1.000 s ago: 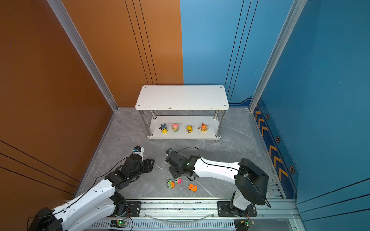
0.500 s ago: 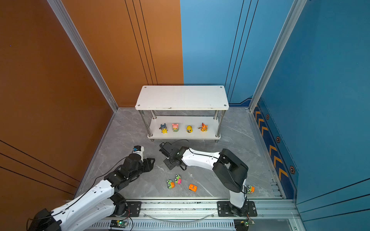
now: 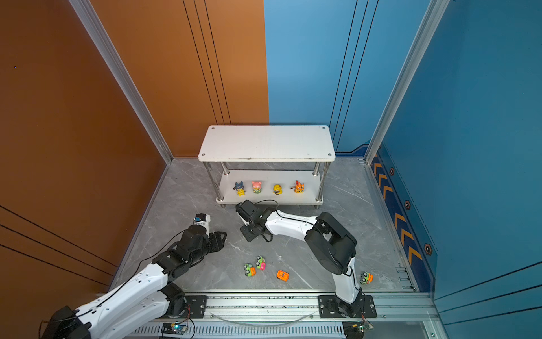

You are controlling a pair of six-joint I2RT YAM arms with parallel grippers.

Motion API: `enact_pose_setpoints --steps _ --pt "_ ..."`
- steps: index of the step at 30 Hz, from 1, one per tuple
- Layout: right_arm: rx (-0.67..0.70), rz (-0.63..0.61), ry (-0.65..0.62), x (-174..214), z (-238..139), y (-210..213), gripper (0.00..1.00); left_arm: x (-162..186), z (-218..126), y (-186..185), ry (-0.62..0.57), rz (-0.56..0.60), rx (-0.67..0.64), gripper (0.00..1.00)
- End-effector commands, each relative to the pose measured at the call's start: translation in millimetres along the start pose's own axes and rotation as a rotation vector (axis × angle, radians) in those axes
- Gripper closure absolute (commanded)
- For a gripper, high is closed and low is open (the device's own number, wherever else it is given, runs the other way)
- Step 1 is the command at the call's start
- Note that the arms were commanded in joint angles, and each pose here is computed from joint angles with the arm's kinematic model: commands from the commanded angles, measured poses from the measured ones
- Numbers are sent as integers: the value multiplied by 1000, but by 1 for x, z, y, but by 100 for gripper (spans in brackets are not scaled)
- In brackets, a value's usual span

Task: Place and organize the plastic toys onto the shelf
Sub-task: 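Lower the right gripper onto the pink truck and close on it, then lift the pink truck with the right gripper up over the top shelf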

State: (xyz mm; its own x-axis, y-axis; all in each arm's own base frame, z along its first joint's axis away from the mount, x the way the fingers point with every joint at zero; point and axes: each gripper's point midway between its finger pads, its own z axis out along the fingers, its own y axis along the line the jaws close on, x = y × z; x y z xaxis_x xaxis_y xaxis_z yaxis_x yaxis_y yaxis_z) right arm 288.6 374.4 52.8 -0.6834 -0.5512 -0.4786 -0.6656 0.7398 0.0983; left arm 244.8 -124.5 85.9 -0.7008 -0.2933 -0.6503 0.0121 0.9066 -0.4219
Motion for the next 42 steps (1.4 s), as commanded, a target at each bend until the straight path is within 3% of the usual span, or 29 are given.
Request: enact_pose_setpoints --steps 1,10,19,21,24,26,29,37,42 --pt "-44 61 67 11 24 -10 100 -4 -1 -3 -7 -6 22 47" --pt "-84 143 71 8 34 -29 100 -5 -2 -3 -12 -13 25 47" --pt "45 121 -27 13 -31 -38 99 -6 0 -4 -9 -16 27 46" --pt "60 86 -37 16 -42 -30 86 -6 1 -5 -11 -16 29 45" --pt "53 40 -27 19 -43 -17 55 -6 2 -5 -8 -14 31 44" --pt "57 3 -7 20 -37 -12 47 -5 2 -6 -3 -16 35 43" --pt "70 -38 28 22 -25 -7 42 -5 1 -5 -5 -16 36 43" --pt "75 -48 24 12 -3 -8 44 -6 -4 -1 -20 -14 29 41" --pt "54 -36 23 8 6 -5 58 -5 -3 0 -16 -19 27 41"
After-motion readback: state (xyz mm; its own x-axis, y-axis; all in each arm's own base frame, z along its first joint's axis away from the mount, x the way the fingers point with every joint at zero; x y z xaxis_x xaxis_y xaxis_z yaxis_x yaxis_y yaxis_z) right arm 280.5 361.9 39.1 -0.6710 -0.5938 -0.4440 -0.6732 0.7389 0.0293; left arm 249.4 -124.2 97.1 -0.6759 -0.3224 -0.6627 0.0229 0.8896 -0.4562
